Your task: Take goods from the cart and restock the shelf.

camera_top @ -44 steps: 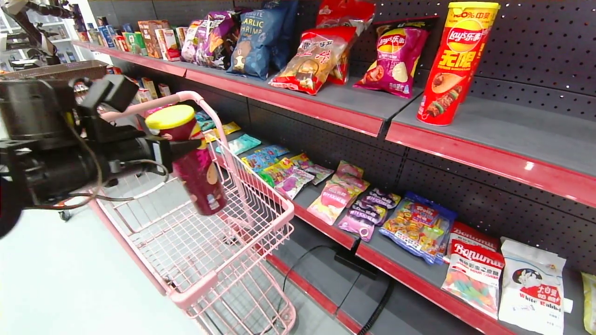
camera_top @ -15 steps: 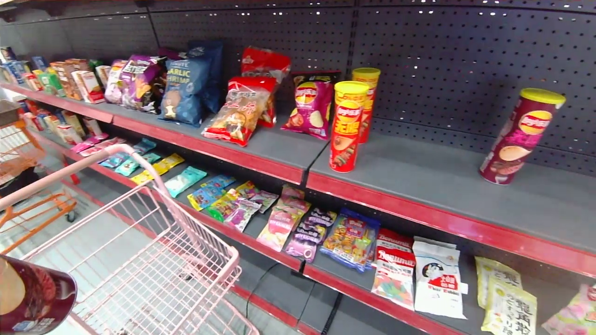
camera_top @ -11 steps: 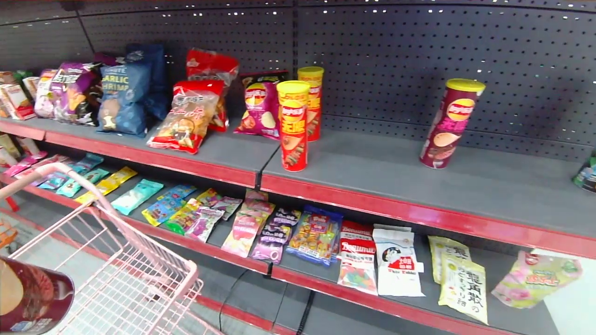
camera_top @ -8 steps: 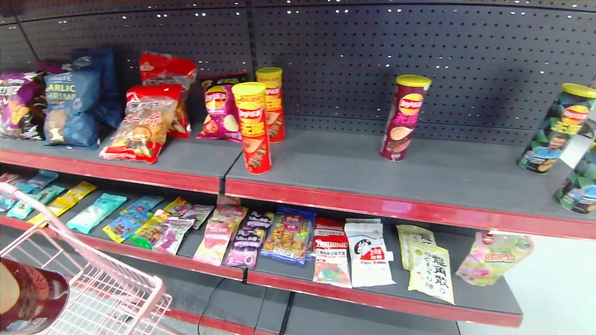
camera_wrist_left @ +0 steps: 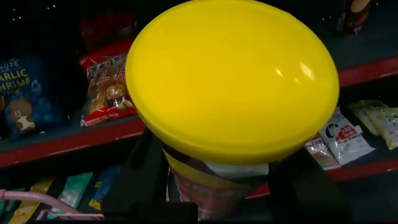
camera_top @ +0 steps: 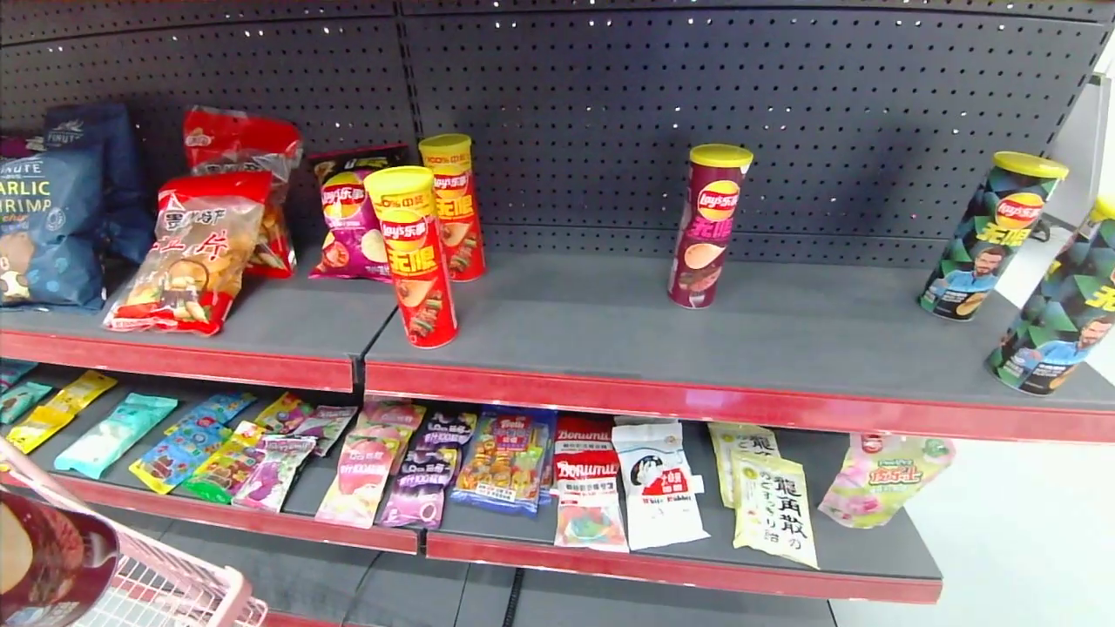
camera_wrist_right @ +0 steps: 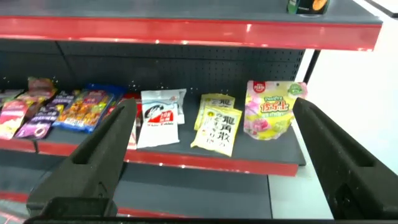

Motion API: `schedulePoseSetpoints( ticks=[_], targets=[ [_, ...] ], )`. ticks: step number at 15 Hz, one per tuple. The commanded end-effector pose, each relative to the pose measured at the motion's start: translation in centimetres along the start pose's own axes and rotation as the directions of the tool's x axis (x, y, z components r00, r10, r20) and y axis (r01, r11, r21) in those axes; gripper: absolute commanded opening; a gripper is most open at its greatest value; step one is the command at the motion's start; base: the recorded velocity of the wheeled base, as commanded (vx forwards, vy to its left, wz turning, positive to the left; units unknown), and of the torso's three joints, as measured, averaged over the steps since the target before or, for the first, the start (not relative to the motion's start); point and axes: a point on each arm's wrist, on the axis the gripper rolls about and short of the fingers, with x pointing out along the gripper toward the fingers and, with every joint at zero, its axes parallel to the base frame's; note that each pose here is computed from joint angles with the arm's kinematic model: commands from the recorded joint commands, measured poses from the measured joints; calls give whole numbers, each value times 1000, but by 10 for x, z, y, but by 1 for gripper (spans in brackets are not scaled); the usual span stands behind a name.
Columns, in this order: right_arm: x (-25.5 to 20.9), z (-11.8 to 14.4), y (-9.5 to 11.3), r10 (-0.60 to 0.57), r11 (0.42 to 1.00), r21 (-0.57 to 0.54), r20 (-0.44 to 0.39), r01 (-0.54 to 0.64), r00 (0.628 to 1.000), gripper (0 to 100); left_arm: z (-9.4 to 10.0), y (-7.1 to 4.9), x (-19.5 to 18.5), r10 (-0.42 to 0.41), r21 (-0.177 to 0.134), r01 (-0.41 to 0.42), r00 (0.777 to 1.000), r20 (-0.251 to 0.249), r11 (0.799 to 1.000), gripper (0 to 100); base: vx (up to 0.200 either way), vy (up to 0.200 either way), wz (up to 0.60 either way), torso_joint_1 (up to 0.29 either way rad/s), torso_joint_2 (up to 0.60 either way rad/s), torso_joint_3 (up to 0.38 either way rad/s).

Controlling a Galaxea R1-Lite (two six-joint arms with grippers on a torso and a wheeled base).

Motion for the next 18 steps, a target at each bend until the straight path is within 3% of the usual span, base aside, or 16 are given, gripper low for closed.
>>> schedulePoseSetpoints(
  ticks=[1, 4, 11, 13, 14, 15, 16, 17, 18],
  targets=[
    [0, 0, 0, 1, 1000, 0, -1, -1, 1000, 100, 0, 0, 0, 0, 0, 0, 1000, 0, 1000, 0, 200, 0, 0, 12, -2, -7],
    [0, 0, 0, 1, 1000, -2, 1, -1, 1000, 100, 0, 0, 0, 1, 0, -1, 1000, 2, 1000, 0, 200, 0, 0, 7, 2, 4],
    [1, 0, 0, 12, 1000, -9, -10, -12, 1000, 100, -11, -4, -22, -4, 33, 3, 1000, 22, 999, 0, 0, 0, 0, 0, 0, 0],
    [0, 1, 1, 50, 997, -61, 4, -50, 999, 100, -12, -4, -28, -1, 29, 0, 999, 43, 1000, 0, 0, 0, 0, 0, 0, 0],
    [-5, 34, 2, 123, 991, -58, 56, -120, 991, 100, -13, -5, -31, 2, 30, -3, 999, 54, 1000, 0, 0, 0, 0, 0, 0, 0],
    [11, 83, 4, 160, 987, -16, -16, -160, 987, 100, -15, -5, -34, 0, 30, -2, 998, 59, 1000, 0, 0, 0, 0, 0, 0, 0],
    [30, 115, 5, 227, 974, 15, -52, -227, 972, 100, -20, -7, -36, -19, 27, 17, 998, 54, 999, 0, 0, 0, 0, 0, 0, 0],
    [37, 126, 6, 288, 957, -4, -60, -289, 956, 100, -24, -8, -37, -18, 26, 17, 999, 50, 1000, 0, 0, 0, 0, 0, 0, 0],
    [57, 133, 10, 384, 912, -99, -130, -397, 914, 100, -29, -9, -38, -14, 23, 13, 999, 44, 1000, 0, 0, 0, 0, 0, 0, 0]
  ],
)
